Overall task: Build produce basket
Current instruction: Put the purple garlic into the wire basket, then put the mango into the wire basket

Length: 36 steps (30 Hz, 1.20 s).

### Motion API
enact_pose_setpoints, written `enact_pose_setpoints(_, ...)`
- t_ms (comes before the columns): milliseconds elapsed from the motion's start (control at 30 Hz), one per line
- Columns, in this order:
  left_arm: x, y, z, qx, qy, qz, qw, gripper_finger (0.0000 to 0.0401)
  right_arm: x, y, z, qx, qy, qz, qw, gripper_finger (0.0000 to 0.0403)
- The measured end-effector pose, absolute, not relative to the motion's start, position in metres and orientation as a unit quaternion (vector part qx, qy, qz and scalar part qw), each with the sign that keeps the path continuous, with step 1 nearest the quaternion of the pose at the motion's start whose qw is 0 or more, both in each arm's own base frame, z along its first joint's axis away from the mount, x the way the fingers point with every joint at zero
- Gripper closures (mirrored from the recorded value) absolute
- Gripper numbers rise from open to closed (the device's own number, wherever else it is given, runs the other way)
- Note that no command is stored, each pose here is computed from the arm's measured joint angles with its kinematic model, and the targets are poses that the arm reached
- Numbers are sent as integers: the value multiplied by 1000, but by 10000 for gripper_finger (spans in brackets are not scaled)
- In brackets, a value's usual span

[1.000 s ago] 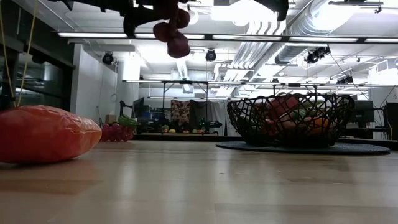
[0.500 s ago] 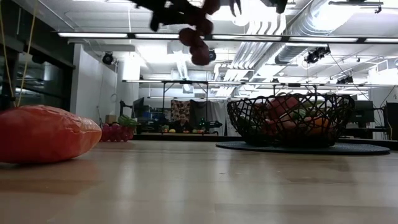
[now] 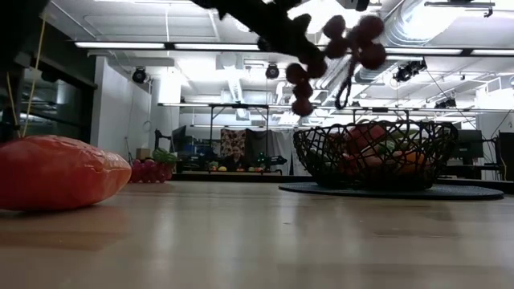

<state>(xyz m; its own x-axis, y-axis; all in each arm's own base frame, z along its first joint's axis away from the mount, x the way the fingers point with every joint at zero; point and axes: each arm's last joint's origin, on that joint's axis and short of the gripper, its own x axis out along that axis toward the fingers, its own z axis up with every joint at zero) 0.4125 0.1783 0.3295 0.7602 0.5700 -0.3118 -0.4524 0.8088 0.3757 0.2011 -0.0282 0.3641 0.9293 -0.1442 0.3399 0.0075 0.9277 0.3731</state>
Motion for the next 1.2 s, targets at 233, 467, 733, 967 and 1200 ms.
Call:
enact_pose_setpoints(233,444,189,295,193,249,222,923,226,201,-28,364,199,-184,-37,962,20)
enact_pose_setpoints(467,454,192,267,205,287,192,916,226,201,-28,364,206,-185,-35,960,20)
enact_pose_setpoints(733,455,192,264,246,299,176,905,214,201,-28,364,206,-186,-35,960,20)
enact_pose_setpoints(967,455,192,264,256,299,169,904,164,201,-28,364,206,-186,-35,960,20)
enact_pose_setpoints(1200,454,190,263,262,317,185,892,118,201,-28,364,206,-186,-35,960,20)
